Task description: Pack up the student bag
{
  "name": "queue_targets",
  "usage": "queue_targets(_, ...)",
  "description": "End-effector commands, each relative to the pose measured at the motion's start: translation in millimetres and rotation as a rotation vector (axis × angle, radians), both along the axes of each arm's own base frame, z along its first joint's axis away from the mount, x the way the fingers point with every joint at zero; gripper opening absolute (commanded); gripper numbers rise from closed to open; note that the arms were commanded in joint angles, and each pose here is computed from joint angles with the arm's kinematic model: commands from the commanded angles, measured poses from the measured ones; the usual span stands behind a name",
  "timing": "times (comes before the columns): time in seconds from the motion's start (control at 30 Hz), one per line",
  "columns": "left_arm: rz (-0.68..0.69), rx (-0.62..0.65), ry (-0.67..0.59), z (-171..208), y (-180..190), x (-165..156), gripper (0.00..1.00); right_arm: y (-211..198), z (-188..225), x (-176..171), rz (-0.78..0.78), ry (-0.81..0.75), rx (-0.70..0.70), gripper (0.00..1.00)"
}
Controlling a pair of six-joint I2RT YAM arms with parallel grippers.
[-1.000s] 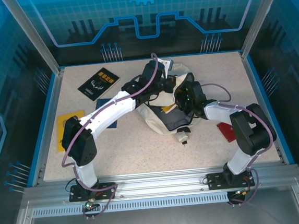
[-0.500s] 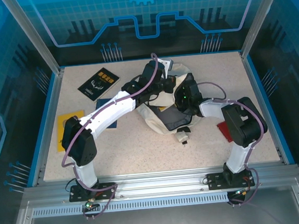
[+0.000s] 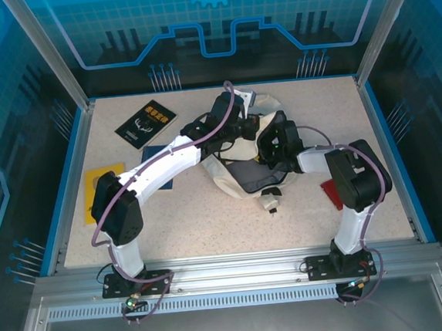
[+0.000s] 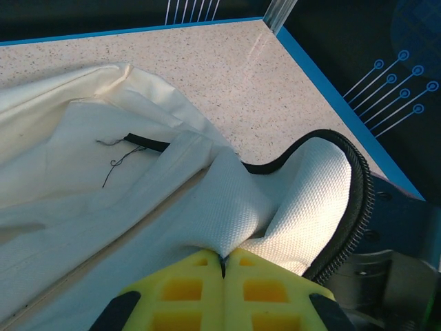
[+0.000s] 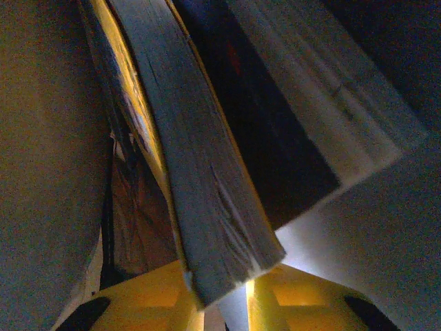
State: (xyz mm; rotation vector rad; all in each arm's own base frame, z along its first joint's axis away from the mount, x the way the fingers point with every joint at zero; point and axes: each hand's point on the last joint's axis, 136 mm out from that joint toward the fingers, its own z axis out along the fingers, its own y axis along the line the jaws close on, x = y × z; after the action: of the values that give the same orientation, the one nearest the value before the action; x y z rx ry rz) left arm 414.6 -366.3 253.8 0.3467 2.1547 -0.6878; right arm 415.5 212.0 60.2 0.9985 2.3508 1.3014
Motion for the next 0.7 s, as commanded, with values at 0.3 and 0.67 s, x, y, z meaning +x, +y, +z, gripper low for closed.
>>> queue_targets(0.3, 0.022, -0.072, -0.055, 35, 6, -1, 0.0, 0, 27, -10, 0.065, -0.03, 0.015, 0.45)
queue_targets(0.67, 0.025, -0.075, -0.018, 16, 11, -6, 0.02, -68, 11, -116, 0.013, 0.113, -0.241, 0.47)
